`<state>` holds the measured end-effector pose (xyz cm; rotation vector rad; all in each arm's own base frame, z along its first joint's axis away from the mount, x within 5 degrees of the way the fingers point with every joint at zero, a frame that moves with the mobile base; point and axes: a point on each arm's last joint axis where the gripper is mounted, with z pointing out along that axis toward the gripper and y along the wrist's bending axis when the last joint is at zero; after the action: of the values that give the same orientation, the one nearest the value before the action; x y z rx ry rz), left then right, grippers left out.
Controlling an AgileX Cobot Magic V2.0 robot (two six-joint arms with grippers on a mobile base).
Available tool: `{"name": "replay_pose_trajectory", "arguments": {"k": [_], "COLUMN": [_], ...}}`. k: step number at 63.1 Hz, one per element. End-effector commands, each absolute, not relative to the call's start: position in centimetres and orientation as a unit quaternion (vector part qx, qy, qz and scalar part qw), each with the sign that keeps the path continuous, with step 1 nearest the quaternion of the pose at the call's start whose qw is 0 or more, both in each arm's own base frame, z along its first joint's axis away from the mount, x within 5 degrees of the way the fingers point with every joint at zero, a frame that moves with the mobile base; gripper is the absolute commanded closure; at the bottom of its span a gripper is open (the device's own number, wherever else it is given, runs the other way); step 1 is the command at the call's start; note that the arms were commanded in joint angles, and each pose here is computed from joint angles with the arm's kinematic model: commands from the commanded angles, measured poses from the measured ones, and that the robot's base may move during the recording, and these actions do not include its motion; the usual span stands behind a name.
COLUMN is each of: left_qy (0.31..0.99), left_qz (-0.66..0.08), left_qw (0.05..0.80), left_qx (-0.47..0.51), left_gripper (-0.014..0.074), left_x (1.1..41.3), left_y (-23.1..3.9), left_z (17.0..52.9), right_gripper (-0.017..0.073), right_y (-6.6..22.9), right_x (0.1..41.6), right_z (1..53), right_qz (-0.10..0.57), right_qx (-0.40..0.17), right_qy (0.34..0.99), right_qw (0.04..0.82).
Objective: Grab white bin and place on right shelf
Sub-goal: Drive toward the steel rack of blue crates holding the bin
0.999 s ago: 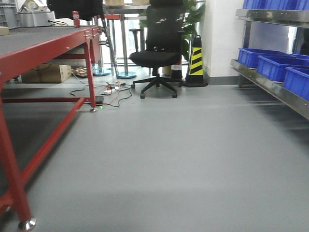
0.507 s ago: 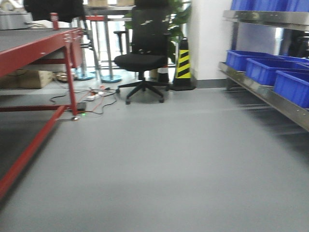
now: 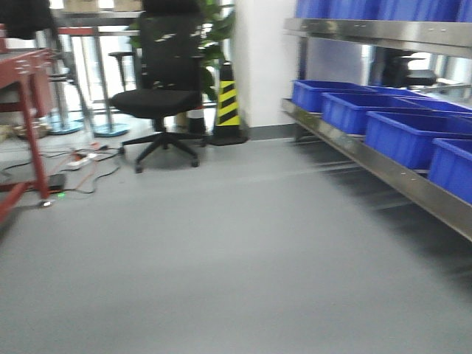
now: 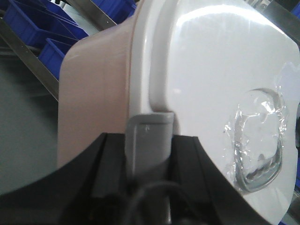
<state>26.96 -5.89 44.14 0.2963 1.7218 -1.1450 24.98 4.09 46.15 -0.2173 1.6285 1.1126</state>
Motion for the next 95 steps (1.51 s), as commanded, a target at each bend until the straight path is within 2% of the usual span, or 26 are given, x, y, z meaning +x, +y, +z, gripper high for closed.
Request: {"name": "replay_pose_trajectory", "arguments": {"k": [1, 95], "left_qy": [0.647, 0.647], "left_qz": [-0.560, -0.560], "left_qw": [0.441, 0.441], "left_qx": [0.271, 0.271], "left_gripper": [0.0720, 0.0720], "left_x": [22.51, 22.51], "left_y": [-8.77, -8.77], "left_z": [46.38, 46.38], "right_gripper": [0.0427, 0.0427], "right_y": [6.66, 6.65], "right_x": [20.74, 20.75], "right_z": [48.83, 48.83], "right_qz": [0.571, 0.571], "right_qx": [-0.216, -0.216], "right_qy": [0.618, 0.618], "right_qw": [0.495, 0.496]}}
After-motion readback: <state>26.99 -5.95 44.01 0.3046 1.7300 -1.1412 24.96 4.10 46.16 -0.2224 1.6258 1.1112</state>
